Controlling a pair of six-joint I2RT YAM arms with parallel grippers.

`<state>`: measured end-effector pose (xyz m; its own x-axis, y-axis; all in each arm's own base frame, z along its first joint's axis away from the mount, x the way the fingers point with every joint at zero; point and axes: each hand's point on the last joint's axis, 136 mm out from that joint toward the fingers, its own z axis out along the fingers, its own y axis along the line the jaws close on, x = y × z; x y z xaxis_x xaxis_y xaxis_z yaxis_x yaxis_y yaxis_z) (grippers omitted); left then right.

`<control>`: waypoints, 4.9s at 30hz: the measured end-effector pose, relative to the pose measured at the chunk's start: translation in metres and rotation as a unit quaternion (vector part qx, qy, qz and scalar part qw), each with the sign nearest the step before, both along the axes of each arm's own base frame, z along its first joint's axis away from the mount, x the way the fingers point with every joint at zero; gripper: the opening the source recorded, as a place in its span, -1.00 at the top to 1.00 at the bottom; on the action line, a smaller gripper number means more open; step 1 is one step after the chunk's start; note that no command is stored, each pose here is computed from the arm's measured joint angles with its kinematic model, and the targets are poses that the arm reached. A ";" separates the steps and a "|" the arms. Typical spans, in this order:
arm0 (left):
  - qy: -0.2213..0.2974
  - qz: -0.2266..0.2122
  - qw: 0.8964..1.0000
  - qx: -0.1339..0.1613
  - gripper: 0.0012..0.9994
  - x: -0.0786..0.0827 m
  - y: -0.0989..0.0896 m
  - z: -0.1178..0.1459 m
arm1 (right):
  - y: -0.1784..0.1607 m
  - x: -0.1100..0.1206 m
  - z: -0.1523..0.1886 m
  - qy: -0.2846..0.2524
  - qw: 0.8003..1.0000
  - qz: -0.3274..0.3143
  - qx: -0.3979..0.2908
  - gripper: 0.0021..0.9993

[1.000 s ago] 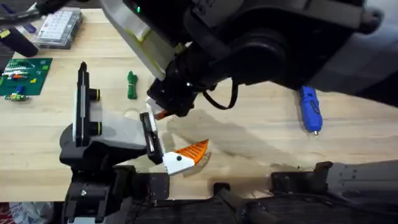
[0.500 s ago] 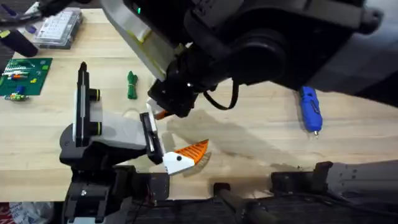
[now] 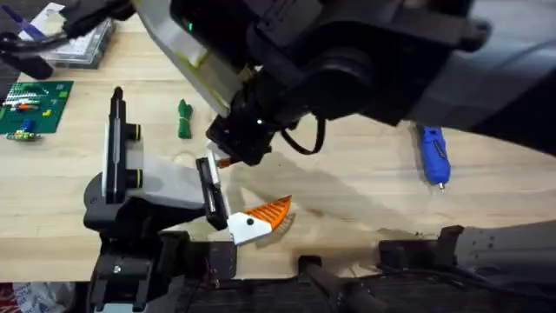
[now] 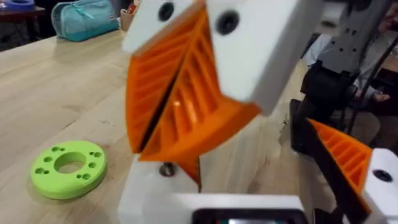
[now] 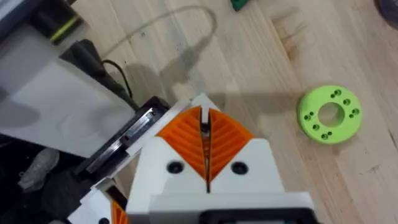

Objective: Pick up the gripper from the table and insert it into the empty holder that is missing its gripper. Then pick up a screw, insert it into the mounting hole, and use the screwdriver to tighten it. Finally, clean up the table by picking up the vegetable and placing it into the bucket.

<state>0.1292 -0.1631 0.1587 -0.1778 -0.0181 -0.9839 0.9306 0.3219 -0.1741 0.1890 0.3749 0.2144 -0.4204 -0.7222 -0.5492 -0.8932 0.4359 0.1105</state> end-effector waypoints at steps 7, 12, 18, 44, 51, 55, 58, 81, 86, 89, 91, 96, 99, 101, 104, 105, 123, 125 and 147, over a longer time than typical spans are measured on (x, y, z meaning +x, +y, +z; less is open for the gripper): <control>0.003 0.000 1.000 -0.001 -0.98 0.000 0.000 0.000 | 0.002 0.001 -0.003 0.001 1.000 0.000 -0.001 0.99; 0.003 0.000 1.000 -0.001 -0.98 0.000 0.000 0.000 | 0.002 0.001 -0.003 0.001 1.000 0.000 -0.001 0.99; 0.003 0.000 1.000 -0.001 -0.98 0.000 0.000 0.000 | 0.002 0.001 -0.002 0.000 1.000 0.000 0.000 0.99; 0.001 0.000 1.000 0.000 -0.98 0.000 0.000 0.000 | 0.003 0.002 0.004 -0.005 1.000 0.000 0.009 0.99; 0.001 0.000 1.000 0.000 -0.98 0.000 0.000 0.000 | 0.002 0.001 0.002 -0.003 1.000 0.000 0.005 0.99; 0.001 0.000 1.000 0.000 -0.98 0.000 0.000 0.000 | 0.001 0.001 0.002 -0.002 1.000 0.000 0.004 0.99; 0.001 0.000 1.000 0.000 -0.98 0.000 0.000 0.000 | 0.001 0.001 0.002 -0.002 1.000 0.000 0.004 0.99; 0.001 0.000 1.000 0.000 -0.98 0.000 0.000 0.000 | 0.004 0.002 0.002 -0.004 1.000 0.000 0.007 0.99; 0.001 0.000 1.000 0.000 -0.98 0.000 0.000 0.000 | 0.003 0.002 0.001 -0.004 1.000 0.000 0.007 0.99; 0.001 0.000 1.000 0.000 -0.98 0.000 0.000 0.000 | 0.003 0.002 0.001 -0.004 1.000 0.000 0.006 0.99; 0.001 0.000 1.000 0.000 -0.98 0.000 0.000 0.000 | 0.003 0.002 0.001 -0.004 1.000 0.000 0.006 0.99; 0.001 0.000 1.000 0.000 -0.98 0.000 0.000 0.000 | 0.003 0.002 0.001 -0.004 1.000 0.000 0.006 0.99; 0.001 0.000 1.000 0.000 -0.98 0.000 0.000 0.000 | 0.003 0.002 0.001 -0.004 1.000 0.000 0.006 0.99; 0.001 0.000 1.000 0.000 -0.98 0.000 0.000 0.000 | 0.003 0.002 0.000 -0.003 1.000 0.000 0.006 0.99; 0.001 0.000 1.000 0.000 -0.98 0.000 0.000 0.000 | 0.002 0.001 -0.005 -0.001 1.000 0.000 0.001 0.99; 0.001 0.000 1.000 0.000 -0.98 0.000 0.000 0.000 | 0.001 0.001 -0.006 0.001 1.000 0.000 -0.001 0.99; 0.001 0.000 1.000 0.000 -0.98 0.000 0.000 0.000 | -0.002 -0.004 -0.012 0.015 1.000 -0.003 -0.006 0.99; 0.001 0.000 1.000 0.000 -0.98 0.000 0.000 0.000 | -0.002 -0.004 -0.012 0.016 1.000 -0.002 -0.007 0.99; 0.022 0.004 1.000 -0.006 -0.98 0.001 0.001 -0.001 | -0.009 0.009 -0.020 0.013 0.999 -0.029 -0.012 -0.79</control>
<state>0.1304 -0.1626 0.1579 -0.2200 -0.0316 -0.9750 0.9196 0.3267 -0.2181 0.1982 0.3655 0.1943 -0.4750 -0.7099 -0.5201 -0.8637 0.4892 0.1211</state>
